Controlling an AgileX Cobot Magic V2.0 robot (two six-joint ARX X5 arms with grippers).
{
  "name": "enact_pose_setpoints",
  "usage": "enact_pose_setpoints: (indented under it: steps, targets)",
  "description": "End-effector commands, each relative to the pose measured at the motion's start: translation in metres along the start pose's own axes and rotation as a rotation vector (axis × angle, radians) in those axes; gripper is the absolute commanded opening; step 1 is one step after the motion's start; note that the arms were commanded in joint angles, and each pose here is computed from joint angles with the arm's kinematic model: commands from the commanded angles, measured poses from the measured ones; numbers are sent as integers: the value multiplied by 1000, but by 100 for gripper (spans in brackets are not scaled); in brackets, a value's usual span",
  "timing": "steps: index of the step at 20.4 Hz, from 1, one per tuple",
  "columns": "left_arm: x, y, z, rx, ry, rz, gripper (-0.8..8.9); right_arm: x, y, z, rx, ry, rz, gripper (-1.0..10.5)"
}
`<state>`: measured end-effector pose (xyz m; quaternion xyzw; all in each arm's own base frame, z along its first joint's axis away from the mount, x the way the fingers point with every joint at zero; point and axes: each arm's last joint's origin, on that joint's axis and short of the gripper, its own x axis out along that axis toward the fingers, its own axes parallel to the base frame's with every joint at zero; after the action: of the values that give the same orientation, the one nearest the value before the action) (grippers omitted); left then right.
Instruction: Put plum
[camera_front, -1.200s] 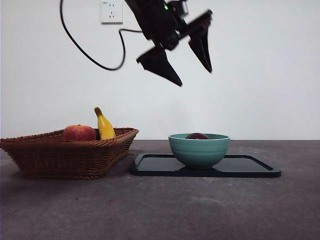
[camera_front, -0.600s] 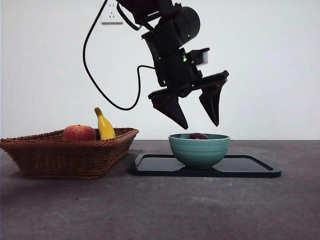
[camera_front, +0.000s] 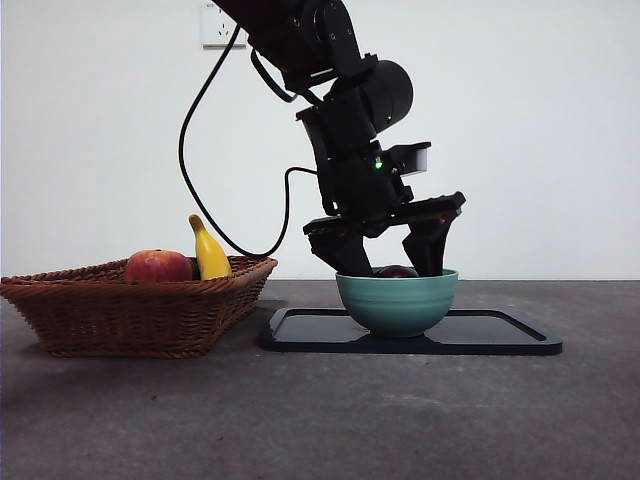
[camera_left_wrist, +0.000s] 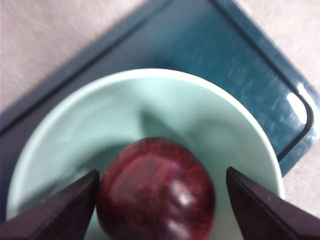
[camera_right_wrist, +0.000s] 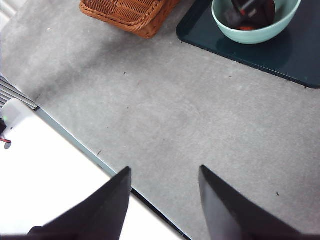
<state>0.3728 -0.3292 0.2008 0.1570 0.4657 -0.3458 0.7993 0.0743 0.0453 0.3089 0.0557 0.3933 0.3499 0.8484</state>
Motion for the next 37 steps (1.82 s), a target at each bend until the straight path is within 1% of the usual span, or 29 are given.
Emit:
enact_pose_setpoints:
  steps: [1,3,6,11,14,18,21,25,29,33,35,37]
  targets:
    - [12,-5,1,24,4,2,404,-3,2,3,-8,-14,8,216]
    - [12,-6,1,26,3,11,387,-3,2,3,-9,-14,7,216]
    - [12,-6,1,35,5,11,269,-3,2,3,-13,-14,7,216]
    - [9,-6,3,36,3,12,267,-3,2,3,-15,-14,6,215]
    - [-7,-7,15,37,-21,13,268,-3,2,4,-15,-15,6,216]
    - [-49,-7,44,39,-110,17,268,-3,2,4,-15,-15,5,216]
    - [-91,-5,60,34,-166,25,268,-3,2,4,-16,-15,6,216]
    - [-157,7,71,7,-247,48,268,-3,2,4,-15,-15,5,216]
    - [-220,19,65,-19,-324,79,268,-3,2,4,-16,-16,5,216]
    - [-258,24,54,-39,-367,98,268,-3,2,4,-20,-21,6,216]
    - [-276,26,48,-66,-405,106,268,-3,2,4,-21,-22,7,216]
    - [-289,27,45,-69,-453,113,268,-3,2,4,-23,-22,6,216]
